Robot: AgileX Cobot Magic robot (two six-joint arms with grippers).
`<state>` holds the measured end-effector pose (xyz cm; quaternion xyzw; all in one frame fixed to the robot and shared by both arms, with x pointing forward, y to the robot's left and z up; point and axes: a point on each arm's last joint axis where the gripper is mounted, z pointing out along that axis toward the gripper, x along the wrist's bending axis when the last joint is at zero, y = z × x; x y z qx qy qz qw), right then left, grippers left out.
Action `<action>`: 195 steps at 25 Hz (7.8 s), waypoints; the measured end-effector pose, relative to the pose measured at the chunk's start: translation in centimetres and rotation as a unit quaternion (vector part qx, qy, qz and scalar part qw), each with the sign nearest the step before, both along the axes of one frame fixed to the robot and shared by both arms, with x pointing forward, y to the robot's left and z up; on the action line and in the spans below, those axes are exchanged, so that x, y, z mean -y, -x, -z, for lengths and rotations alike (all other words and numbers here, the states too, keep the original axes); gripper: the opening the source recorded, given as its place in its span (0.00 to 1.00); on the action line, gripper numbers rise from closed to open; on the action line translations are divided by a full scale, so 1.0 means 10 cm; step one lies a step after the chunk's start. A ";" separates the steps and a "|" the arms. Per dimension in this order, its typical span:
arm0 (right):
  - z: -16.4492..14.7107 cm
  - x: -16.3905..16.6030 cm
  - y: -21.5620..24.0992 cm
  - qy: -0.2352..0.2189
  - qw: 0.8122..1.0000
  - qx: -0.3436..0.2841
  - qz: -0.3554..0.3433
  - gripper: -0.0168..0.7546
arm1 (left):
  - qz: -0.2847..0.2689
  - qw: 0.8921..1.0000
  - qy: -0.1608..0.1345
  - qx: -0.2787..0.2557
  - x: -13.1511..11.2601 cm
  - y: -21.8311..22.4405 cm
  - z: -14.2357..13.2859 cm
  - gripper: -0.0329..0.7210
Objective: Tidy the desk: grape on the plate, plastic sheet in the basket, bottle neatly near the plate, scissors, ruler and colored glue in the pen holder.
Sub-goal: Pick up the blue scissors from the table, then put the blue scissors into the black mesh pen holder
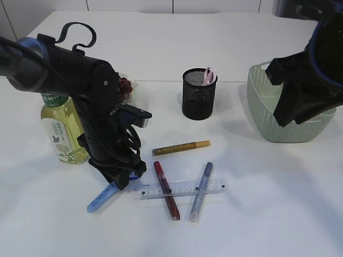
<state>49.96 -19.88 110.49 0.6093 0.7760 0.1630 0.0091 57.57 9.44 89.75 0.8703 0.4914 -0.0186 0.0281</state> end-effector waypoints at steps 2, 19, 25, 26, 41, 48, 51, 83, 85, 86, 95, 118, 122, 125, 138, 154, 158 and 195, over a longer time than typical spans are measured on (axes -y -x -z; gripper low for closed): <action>0.00 0.00 0.00 0.000 1.000 0.000 0.000 0.33 | -0.002 1.000 0.001 0.002 0.00 0.00 -0.02 0.28; 0.00 0.00 0.00 0.002 1.000 0.003 -0.011 0.33 | -0.008 0.997 0.043 0.069 0.05 -0.09 -0.31 0.28; -0.22 0.06 0.11 -0.005 0.998 0.064 -0.014 0.33 | -0.012 0.991 0.073 0.113 0.14 -0.22 -0.48 0.28; -0.24 0.07 0.13 0.000 0.997 0.072 -0.014 0.33 | -0.014 0.989 0.080 0.122 0.16 -0.25 -0.52 0.28; -0.26 0.34 0.12 0.133 0.986 0.096 0.030 0.33 | -0.034 0.961 0.158 0.225 0.31 -0.47 -0.76 0.28; -0.08 0.33 0.08 0.145 0.987 0.066 0.026 0.33 | -0.034 0.939 0.194 0.282 0.43 -0.52 -0.84 0.28; 0.02 0.33 0.08 0.149 0.987 0.059 0.023 0.33 | -0.031 0.926 0.213 0.310 0.50 -0.52 -0.90 0.28; 0.13 0.28 -0.03 0.122 0.984 0.124 0.026 0.33 | -0.026 0.710 0.367 0.600 0.83 -0.76 -1.15 0.28; 0.13 0.28 -0.03 0.122 0.984 0.125 0.026 0.33 | -0.024 0.696 0.372 0.613 0.84 -0.78 -1.08 0.28; 0.13 0.28 -0.03 0.122 0.984 0.126 0.026 0.33 | -0.024 0.692 0.374 0.617 0.85 -0.79 -1.05 0.28; 0.12 0.28 -0.05 0.120 0.983 0.140 0.025 0.33 | -0.024 0.680 0.377 0.629 0.90 -0.87 -0.73 0.28; 0.10 0.28 -0.08 0.123 0.980 0.156 0.024 0.33 | -0.022 0.703 0.364 0.610 1.01 -1.02 -0.33 0.28; 0.10 0.28 -0.08 0.123 0.980 0.156 0.024 0.33 | -0.022 0.711 0.360 0.604 1.01 -1.02 -0.24 0.28; 0.10 0.28 -0.08 0.123 0.980 0.157 0.024 0.33 | -0.022 0.715 0.358 0.601 1.01 -1.03 -0.18 0.28; 0.10 0.28 -0.09 0.121 0.979 0.162 0.024 0.33 | -0.026 0.716 0.356 0.600 0.99 -1.04 -0.16 0.29; 0.10 0.28 -0.09 0.122 0.979 0.163 0.023 0.33 | -0.047 0.728 0.349 0.588 0.95 -1.07 -0.13 0.32; 0.10 0.28 -0.09 0.122 0.979 0.163 0.023 0.33 | -0.047 0.729 0.349 0.587 0.95 -1.07 -0.13 0.32; 0.10 0.28 -0.09 0.122 0.979 0.162 0.024 0.33 | -0.046 0.745 0.341 0.571 0.95 -1.06 -0.08 0.36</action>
